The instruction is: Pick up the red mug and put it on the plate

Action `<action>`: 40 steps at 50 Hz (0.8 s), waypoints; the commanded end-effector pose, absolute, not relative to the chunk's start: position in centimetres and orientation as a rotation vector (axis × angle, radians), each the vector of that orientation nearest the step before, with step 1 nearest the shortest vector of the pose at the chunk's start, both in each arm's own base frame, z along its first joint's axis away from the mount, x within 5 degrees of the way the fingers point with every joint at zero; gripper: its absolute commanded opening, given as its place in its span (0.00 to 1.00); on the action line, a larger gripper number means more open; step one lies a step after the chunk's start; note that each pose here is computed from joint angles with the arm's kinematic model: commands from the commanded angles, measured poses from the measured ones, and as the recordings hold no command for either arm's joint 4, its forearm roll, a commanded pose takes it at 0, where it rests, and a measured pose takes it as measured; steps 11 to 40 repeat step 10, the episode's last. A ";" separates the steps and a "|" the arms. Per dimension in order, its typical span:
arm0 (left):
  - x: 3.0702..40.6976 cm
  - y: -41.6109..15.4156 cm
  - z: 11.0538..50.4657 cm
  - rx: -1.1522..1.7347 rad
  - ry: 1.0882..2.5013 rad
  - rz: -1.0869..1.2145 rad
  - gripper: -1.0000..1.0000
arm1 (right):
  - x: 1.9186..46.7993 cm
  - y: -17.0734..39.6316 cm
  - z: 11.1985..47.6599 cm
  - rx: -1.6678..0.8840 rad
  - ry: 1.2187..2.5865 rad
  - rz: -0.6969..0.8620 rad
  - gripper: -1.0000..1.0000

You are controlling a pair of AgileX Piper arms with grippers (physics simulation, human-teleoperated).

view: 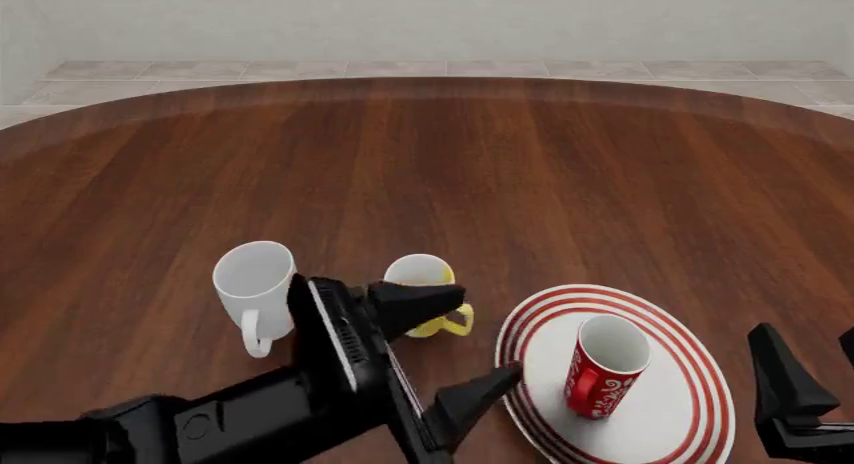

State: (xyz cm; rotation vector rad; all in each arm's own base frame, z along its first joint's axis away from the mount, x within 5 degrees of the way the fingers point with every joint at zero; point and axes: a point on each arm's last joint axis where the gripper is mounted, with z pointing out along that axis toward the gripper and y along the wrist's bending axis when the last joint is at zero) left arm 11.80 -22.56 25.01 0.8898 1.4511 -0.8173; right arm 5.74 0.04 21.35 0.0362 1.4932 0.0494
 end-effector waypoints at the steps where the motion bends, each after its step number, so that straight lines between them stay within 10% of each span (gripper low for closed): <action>1: 9.7 -15.7 28.4 0.802 1.403 -0.778 1.00 | 5.6 0.0 21.6 0.019 1.491 0.027 1.00; 40: 7.8 -11.0 30.1 0.747 1.368 -0.725 1.00 | 5.5 0.0 21.7 -0.004 1.488 0.006 1.00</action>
